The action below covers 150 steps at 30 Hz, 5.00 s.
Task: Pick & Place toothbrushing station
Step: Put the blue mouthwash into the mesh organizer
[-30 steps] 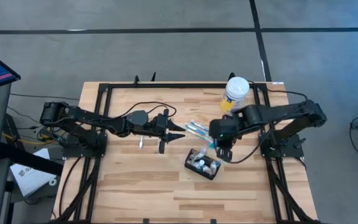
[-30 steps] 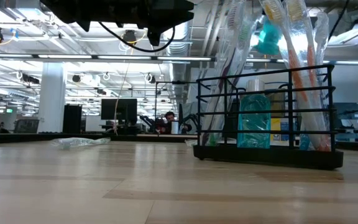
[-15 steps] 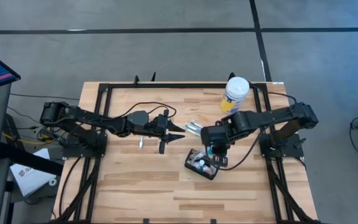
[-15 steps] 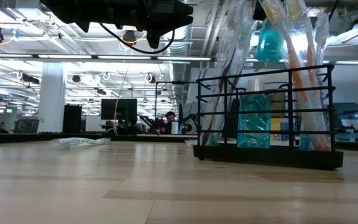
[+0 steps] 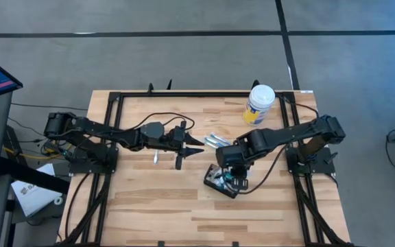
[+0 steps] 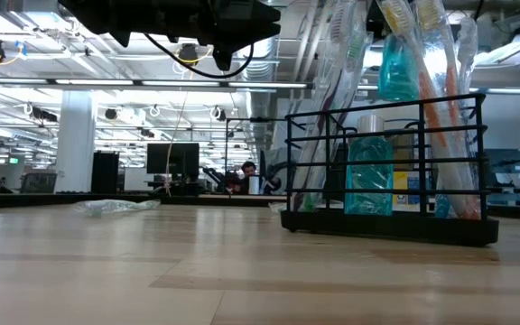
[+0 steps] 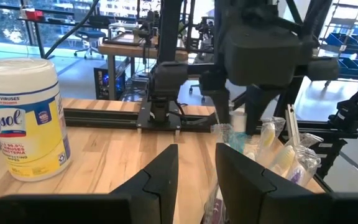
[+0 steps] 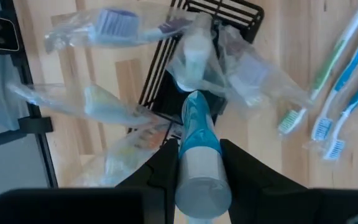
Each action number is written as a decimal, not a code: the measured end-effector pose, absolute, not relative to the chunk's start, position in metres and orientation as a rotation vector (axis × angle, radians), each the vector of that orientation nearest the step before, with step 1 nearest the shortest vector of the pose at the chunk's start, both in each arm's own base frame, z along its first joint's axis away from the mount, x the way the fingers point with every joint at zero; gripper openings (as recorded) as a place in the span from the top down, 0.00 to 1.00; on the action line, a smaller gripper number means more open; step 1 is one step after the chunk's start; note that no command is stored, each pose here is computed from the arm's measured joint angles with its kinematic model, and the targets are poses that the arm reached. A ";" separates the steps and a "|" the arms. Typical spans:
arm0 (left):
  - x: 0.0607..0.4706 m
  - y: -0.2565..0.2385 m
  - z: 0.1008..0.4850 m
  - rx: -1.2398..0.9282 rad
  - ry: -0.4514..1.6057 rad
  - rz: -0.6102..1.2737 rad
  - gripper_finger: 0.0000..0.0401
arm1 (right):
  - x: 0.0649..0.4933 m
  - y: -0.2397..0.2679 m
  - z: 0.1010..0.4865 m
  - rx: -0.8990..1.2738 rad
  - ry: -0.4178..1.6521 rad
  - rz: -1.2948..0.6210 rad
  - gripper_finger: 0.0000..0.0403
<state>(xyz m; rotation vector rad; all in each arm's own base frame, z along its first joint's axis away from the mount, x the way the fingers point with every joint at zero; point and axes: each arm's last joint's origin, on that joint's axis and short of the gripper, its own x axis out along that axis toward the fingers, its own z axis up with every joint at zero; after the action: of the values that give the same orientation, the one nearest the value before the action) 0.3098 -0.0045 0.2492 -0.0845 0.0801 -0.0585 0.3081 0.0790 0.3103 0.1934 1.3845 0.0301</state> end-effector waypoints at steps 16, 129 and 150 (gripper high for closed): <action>0.310 -0.005 0.249 -0.085 0.082 -0.059 0.75 | 0.310 0.086 0.312 0.208 1.344 0.071 0.79; 0.309 -0.005 0.245 -0.089 0.130 -0.059 0.75 | 0.335 0.101 0.275 0.191 1.407 0.140 0.79; 0.309 -0.005 0.244 -0.088 0.130 -0.059 0.75 | 0.335 0.096 0.237 0.209 1.406 0.123 0.79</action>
<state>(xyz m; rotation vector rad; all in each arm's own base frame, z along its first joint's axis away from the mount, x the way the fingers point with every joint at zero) 0.3094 -0.0052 0.2445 -0.0885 0.1295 -0.0592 0.3349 0.0965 0.2368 0.2092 1.4056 0.1233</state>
